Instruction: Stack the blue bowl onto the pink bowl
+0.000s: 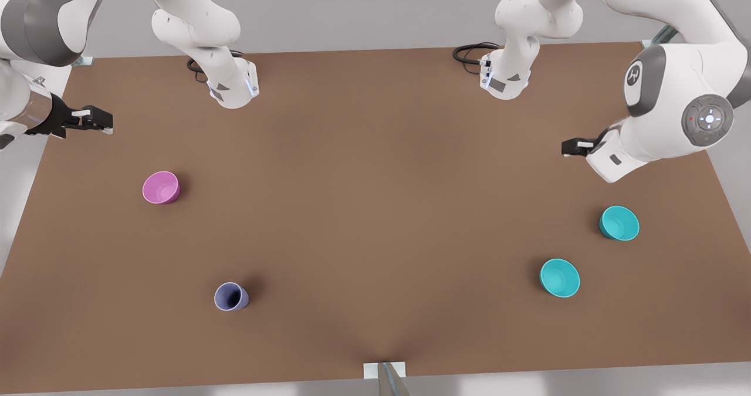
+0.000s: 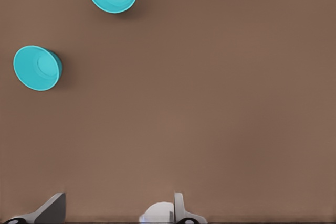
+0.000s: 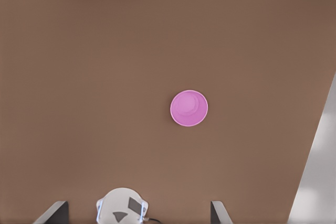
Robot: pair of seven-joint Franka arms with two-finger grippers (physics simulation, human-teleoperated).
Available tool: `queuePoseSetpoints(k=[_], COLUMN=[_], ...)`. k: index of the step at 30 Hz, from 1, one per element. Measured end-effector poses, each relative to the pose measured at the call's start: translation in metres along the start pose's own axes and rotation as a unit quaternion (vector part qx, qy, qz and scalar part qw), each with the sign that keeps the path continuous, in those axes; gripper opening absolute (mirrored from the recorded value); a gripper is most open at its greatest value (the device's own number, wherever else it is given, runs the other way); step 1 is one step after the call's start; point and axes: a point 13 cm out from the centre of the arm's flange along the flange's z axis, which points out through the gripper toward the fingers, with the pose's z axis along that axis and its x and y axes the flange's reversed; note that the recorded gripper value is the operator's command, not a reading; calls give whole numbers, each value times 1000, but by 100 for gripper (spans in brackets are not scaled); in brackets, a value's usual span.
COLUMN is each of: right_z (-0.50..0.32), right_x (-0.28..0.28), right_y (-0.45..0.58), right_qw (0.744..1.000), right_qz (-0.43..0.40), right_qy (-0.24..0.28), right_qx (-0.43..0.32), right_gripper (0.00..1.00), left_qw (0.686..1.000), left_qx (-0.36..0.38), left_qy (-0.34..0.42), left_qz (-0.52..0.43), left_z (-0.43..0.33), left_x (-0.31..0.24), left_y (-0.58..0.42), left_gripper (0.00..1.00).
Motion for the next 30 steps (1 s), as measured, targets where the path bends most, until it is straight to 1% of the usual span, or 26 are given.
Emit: queuePoseSetpoints(k=[4,5,7,9,11,12,14,21,25,30], right_z=[7,26,89,164,247,285,341,473,493,524], right_x=[-6,-18,-32,-19,1,11,18,-1,-14,-2], right_y=[0,-3,-30,-58,-83,-91,-98,-139,-149,-139], right_qw=[1000,999,995,986,976,972,972,982,985,983], right_qz=[-4,-4,15,38,64,75,87,133,142,158], right_qy=[8,33,101,158,195,203,194,92,40,18], right_qx=[-1,-4,-21,-45,-76,-89,-101,-100,-87,-96], right_gripper=[100,100,100,100,100,100,100,100,100,100], left_qw=[1000,1000,999,999,999,999,998,997,995,994], left_qx=[0,0,0,0,0,0,0,1,1,1], left_qy=[21,26,34,42,47,50,55,82,95,108], left_qz=[1,1,0,-1,-1,-1,-1,-7,-8,-8], left_z=[7,9,11,14,14,15,14,21,26,27], left_x=[6,7,10,11,13,15,19,26,29,35], left_y=[0,0,2,3,4,4,4,11,11,11], left_gripper=[100,100,100,100,100,100,100,100,100,100])
